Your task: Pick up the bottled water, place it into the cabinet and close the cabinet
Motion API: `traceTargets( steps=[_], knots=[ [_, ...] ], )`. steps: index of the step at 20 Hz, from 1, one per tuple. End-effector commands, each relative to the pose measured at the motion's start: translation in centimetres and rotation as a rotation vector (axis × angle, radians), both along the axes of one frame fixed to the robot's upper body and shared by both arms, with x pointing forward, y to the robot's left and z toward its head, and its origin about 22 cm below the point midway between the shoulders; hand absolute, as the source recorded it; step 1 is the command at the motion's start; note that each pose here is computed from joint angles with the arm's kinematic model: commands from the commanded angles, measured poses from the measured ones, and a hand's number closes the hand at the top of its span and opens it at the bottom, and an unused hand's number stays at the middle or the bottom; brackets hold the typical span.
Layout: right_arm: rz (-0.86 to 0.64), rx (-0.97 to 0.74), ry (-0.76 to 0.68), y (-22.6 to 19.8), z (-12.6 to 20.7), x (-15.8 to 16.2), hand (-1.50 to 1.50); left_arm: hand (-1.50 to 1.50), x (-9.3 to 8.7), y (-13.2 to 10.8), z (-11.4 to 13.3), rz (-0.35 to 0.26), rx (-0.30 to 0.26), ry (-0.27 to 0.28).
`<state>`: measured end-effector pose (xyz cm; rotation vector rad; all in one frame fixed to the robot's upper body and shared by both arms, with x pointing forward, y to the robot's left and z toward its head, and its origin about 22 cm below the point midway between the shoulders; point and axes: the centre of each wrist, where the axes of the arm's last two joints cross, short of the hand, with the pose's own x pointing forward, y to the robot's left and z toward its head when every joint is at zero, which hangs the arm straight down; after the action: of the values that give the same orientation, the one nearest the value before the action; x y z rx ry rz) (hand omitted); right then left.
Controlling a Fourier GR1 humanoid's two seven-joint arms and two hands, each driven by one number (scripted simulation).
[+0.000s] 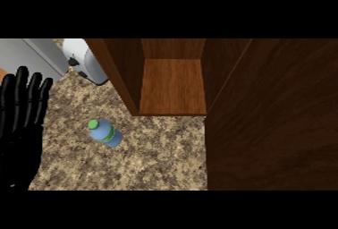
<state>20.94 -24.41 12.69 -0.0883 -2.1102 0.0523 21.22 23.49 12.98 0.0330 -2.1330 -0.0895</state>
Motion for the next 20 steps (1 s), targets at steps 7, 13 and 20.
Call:
traceTargets(
  steps=[7,13,20],
  knots=[
    [0.275,-0.035,0.070,2.4,0.2,-1.5,-1.50,-1.50,1.7,2.0,-2.7,-0.617,-0.072,0.188],
    [0.325,-0.017,0.121,1.5,1.2,-6.4,-1.50,-1.50,1.0,8.4,-1.2,-0.711,-0.117,0.274],
    [0.331,-0.007,0.110,4.5,2.8,-7.3,-1.50,-1.50,1.4,12.3,1.8,-0.730,-0.085,0.330]
  ],
)
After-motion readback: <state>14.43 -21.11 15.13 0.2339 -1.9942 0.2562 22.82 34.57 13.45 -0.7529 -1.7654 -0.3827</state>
